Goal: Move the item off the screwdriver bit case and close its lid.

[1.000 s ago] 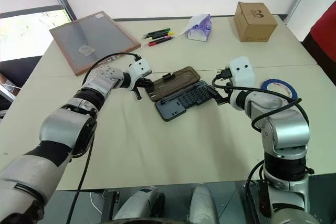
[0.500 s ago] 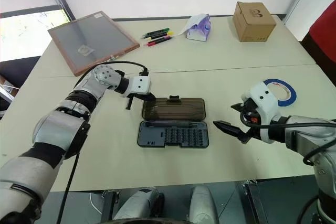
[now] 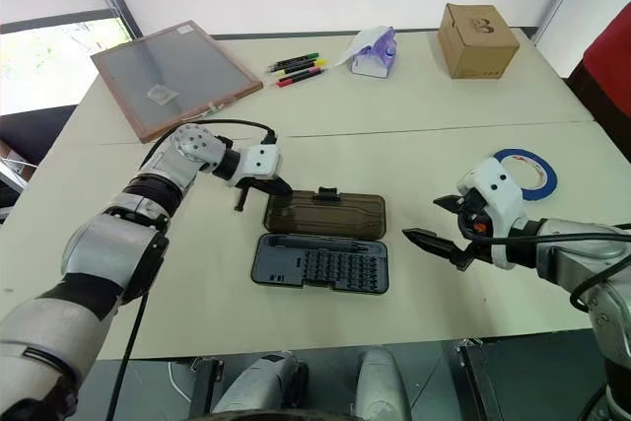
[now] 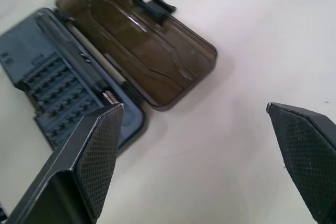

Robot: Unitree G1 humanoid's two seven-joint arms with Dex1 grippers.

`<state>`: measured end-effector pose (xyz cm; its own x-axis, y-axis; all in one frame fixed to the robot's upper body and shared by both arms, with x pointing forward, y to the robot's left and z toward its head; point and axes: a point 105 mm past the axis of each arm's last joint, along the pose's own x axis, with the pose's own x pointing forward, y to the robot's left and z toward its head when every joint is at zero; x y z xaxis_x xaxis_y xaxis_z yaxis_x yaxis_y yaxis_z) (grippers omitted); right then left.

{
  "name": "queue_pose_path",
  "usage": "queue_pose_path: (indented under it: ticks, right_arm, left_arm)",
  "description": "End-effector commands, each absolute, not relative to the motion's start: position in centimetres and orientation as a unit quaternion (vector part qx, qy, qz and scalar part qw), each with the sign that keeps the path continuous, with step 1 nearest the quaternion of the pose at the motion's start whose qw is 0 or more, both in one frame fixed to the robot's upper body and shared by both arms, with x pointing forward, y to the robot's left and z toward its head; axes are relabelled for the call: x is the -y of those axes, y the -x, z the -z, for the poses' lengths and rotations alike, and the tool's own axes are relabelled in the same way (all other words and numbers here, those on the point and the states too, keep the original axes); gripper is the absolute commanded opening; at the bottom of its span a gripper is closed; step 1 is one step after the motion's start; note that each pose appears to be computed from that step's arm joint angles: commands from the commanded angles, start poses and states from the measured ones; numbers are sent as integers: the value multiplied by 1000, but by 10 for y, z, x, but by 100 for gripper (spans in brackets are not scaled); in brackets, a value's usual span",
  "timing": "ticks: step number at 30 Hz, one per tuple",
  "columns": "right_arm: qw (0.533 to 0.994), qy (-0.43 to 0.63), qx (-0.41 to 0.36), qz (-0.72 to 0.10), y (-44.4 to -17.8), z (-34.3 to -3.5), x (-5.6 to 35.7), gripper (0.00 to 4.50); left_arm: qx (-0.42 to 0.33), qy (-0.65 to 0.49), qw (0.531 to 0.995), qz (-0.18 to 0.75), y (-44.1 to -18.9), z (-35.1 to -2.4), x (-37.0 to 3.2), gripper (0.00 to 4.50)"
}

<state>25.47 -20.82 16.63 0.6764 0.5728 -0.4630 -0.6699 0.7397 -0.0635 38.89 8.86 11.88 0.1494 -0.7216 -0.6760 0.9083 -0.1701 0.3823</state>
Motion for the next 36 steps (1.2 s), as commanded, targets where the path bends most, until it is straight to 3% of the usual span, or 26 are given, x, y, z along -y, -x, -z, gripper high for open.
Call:
queue_pose_path:
  ticks: [1, 10, 19, 33, 36]
  right_arm:
    - [912, 132, -194, -337, -259, -174, 209, 450]
    - [913, 133, -191, -334, -264, -171, 208, 450]
    - [914, 137, -190, -332, -270, -166, 206, 450]
    - [914, 139, -188, -331, -274, -164, 206, 450]
    - [915, 139, -189, -330, -274, -163, 206, 450]
  left_arm:
    - [-147, -412, 623, 648, -384, -109, -104, 4]
    - [-173, -418, 636, 625, -386, -106, -123, 4]
    - [-164, -396, 702, 569, -402, -111, -126, 4]
    - [-134, -412, 706, 559, -405, -114, -120, 4]
    - [-115, -416, 712, 554, -408, -117, -116, 99]
